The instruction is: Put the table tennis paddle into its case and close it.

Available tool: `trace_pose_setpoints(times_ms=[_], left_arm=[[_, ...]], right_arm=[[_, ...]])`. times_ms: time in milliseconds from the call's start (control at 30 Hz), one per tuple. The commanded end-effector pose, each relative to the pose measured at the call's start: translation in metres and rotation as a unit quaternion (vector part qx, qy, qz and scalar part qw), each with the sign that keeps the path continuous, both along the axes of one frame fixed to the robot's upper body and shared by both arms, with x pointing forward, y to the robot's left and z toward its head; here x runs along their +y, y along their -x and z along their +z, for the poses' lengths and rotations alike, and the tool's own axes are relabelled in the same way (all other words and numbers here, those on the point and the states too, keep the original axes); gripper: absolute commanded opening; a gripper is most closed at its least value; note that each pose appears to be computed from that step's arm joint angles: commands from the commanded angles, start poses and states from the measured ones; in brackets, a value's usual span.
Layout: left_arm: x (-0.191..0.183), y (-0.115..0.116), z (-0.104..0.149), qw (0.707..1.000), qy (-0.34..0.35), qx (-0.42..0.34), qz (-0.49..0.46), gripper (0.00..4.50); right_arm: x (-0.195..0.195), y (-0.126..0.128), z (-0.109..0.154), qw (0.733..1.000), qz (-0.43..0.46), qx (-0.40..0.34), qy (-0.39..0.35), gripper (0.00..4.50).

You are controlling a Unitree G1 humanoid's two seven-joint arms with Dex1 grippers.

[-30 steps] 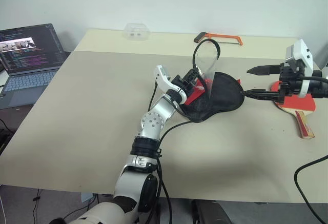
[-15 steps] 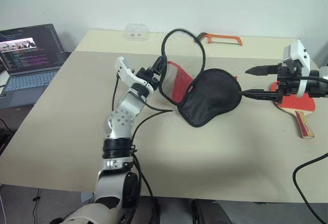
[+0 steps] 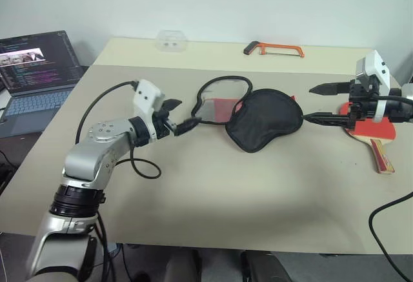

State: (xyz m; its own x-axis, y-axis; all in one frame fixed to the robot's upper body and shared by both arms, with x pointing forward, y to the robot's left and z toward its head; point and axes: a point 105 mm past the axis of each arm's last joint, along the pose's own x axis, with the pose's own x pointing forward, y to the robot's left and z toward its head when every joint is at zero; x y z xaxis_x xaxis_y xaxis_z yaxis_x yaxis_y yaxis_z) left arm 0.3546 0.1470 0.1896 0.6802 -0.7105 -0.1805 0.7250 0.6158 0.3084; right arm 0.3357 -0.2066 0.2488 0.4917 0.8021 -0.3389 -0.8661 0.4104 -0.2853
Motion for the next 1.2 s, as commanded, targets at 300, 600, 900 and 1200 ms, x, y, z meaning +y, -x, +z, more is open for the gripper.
trace_pose_setpoints(times_ms=[300, 600, 900, 1200], left_arm=[[-0.030, -0.007, -0.022, 0.935, -0.288, -0.181, -0.102, 4.46], [-0.023, -0.034, -0.032, 0.910, -0.347, -0.220, -0.062, 4.46], [-0.051, -0.051, -0.040, 0.901, -0.344, -0.260, -0.053, 4.46], [-0.065, -0.052, -0.035, 0.899, -0.330, -0.282, -0.059, 1.28]], right_arm=[[-0.003, 0.006, 0.013, 1.000, -0.004, -0.030, 0.001, 4.50], [-0.004, 0.007, 0.013, 0.999, -0.010, -0.033, -0.001, 4.50], [0.000, 0.004, 0.014, 0.999, -0.003, -0.035, -0.003, 4.50], [0.001, 0.003, 0.015, 0.999, 0.000, -0.037, -0.002, 4.50]])
